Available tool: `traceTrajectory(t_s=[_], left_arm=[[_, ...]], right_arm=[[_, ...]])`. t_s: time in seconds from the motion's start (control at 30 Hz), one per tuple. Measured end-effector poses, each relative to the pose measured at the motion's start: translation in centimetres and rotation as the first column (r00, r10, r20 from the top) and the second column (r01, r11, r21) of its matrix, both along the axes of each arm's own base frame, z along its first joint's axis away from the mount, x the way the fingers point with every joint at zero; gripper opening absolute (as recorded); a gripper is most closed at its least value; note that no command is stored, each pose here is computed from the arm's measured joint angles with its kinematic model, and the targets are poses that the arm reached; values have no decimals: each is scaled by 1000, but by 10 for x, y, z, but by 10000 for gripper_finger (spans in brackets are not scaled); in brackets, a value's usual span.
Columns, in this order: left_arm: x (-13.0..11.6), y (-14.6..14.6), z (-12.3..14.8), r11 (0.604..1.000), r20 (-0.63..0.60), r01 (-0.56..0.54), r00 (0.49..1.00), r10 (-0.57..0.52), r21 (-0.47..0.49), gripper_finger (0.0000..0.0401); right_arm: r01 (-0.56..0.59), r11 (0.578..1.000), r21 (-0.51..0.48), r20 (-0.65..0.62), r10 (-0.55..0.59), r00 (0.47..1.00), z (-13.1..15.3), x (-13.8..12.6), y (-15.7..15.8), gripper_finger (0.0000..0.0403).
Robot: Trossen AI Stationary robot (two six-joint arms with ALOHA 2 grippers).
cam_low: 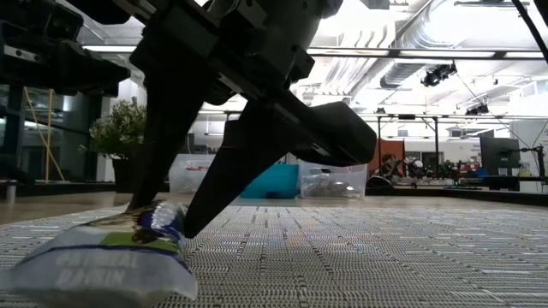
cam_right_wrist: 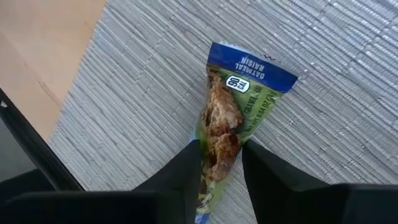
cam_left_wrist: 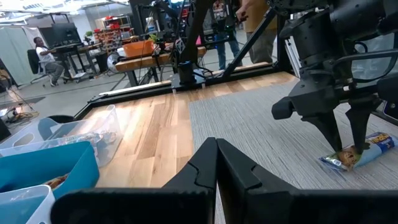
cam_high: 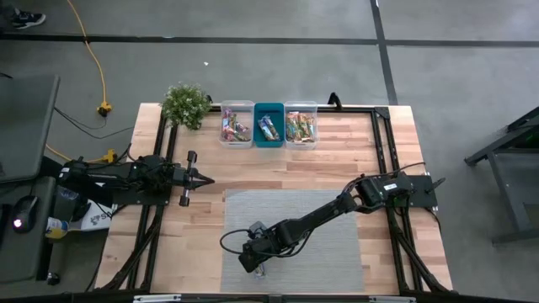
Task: Pick and place Granola Bars by type
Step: Put the blue granola bar into the blue bin
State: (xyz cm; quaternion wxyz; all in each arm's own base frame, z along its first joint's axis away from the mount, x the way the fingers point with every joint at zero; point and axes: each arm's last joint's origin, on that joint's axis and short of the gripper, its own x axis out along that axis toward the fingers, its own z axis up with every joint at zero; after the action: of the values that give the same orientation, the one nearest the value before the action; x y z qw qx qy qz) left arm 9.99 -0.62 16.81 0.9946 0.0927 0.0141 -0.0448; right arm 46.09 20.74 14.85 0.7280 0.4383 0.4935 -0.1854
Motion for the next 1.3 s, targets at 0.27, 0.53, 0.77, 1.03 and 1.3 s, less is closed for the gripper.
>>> traceTrajectory(t_s=[0.27, 0.53, 0.77, 1.03, 1.3], left_arm=[[0, 0, 0, 1000, 0, 0, 1000, 0, 0, 1], [0, 0, 0, 1000, 0, 0, 1000, 0, 0, 1], [0, 0, 0, 1000, 0, 0, 1000, 0, 0, 1], [0, 0, 0, 1000, 0, 0, 1000, 0, 0, 1], [0, 0, 0, 1000, 0, 0, 1000, 0, 0, 1]], right_arm=[[-12, 1000, -10, -5, 12, 1000, 0, -1, 0, 64], [-37, 999, 16, 46, 36, 998, 3, 4, 2, 16], [-40, 999, 23, 114, 37, 993, 20, 9, -6, 2], [22, 996, -87, 236, -1, 972, 70, 10, -41, 1], [78, 981, -180, 330, -15, 944, 127, 5, -100, 0]])
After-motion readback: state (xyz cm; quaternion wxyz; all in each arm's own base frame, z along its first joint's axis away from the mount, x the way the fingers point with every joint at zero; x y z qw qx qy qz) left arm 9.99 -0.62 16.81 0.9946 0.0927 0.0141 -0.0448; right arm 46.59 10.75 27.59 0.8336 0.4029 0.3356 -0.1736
